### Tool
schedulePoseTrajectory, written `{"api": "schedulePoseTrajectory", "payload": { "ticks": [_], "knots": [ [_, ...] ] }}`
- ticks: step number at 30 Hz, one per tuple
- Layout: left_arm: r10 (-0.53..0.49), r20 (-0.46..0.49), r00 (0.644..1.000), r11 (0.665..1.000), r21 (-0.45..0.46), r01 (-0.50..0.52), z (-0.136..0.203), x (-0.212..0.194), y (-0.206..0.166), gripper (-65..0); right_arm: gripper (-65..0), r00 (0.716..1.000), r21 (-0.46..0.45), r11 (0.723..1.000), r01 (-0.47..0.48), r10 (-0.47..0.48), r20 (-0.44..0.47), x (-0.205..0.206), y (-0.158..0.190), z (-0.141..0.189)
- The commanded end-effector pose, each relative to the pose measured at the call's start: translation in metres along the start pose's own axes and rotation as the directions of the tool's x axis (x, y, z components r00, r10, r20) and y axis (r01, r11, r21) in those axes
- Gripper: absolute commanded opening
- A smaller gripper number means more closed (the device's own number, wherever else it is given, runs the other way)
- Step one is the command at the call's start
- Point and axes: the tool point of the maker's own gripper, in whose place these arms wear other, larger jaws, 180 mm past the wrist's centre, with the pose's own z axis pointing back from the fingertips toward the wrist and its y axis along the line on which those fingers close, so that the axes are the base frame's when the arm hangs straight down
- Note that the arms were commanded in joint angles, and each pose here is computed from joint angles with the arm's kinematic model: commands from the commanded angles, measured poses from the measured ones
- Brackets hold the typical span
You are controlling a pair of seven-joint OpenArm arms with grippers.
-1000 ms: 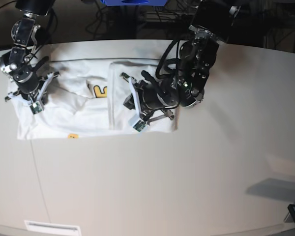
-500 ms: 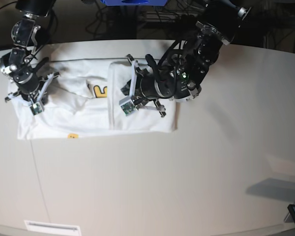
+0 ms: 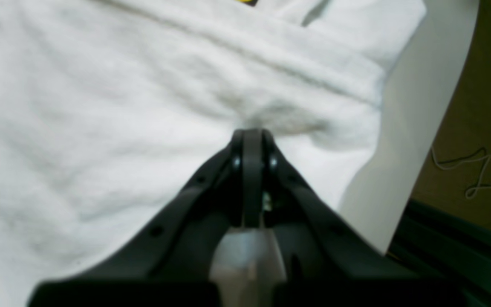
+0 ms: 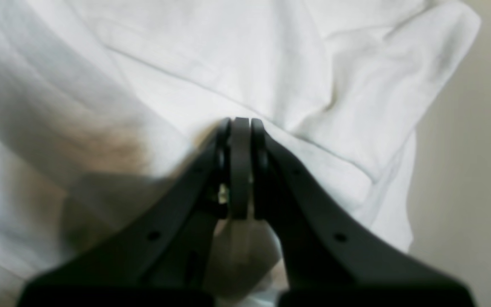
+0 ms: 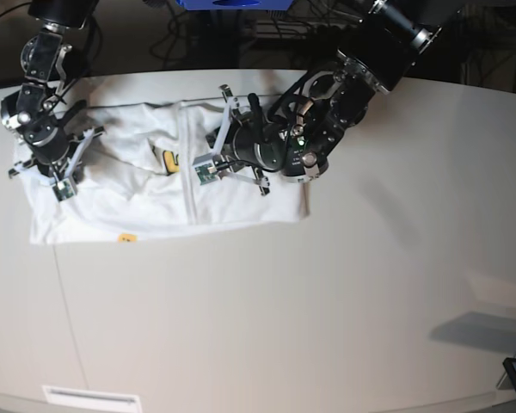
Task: Fold the T-shirt properly
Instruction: 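Move the left gripper back along the new fold edge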
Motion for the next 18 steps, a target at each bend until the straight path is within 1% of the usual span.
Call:
{"api": "schedulePoseTrajectory", "payload": {
  "ticks": [1, 3, 4, 5, 8, 16, 17, 18],
  "knots": [
    [-0.028, 0.009, 1.000, 0.999, 0.045, 0.028, 0.012, 0.007, 0.012, -65.0, -63.4, 0.996, 0.001, 1.000, -0.031, 0.031, -0.078, -0.017, -0.001, 0.002],
    [-0.045, 0.052, 0.998, 0.995, 0.096, 0.039, 0.028, 0.020, 0.019, -65.0, -63.4, 0.996, 0.000, 0.999, -0.032, 0.032, -0.077, -0.016, -0.002, 0.002],
    [-0.036, 0.073, 0.997, 0.992, 0.125, 0.027, 0.037, 0.025, 0.025, -65.0, -63.4, 0.996, 0.000, 0.999, -0.032, 0.032, -0.077, -0.016, -0.002, 0.002],
    [-0.015, 0.091, 0.996, 0.987, 0.159, 0.000, 0.045, 0.026, 0.035, -65.0, -63.4, 0.997, 0.001, 1.000, -0.031, 0.031, -0.077, -0.016, -0.001, 0.002],
    [0.046, 0.112, 0.993, 0.975, 0.211, -0.069, 0.058, 0.020, 0.056, -65.0, -63.4, 0.996, 0.001, 0.999, -0.033, 0.032, -0.079, -0.017, -0.002, 0.002],
    [0.073, 0.032, 0.997, 0.973, 0.215, -0.079, 0.057, -0.018, 0.056, -65.0, -63.4, 0.996, -0.002, 0.999, -0.034, 0.034, -0.077, -0.015, -0.004, 0.002],
    [0.072, 0.020, 0.997, 0.972, 0.225, -0.075, 0.057, -0.021, 0.058, -65.0, -63.4, 0.997, -0.003, 0.999, -0.035, 0.034, -0.076, -0.015, -0.004, 0.002],
    [0.066, -0.010, 0.998, 0.966, 0.251, -0.061, 0.060, -0.030, 0.063, -65.0, -63.4, 0.997, -0.003, 0.999, -0.035, 0.034, -0.076, -0.015, -0.004, 0.002]
  ]
}}
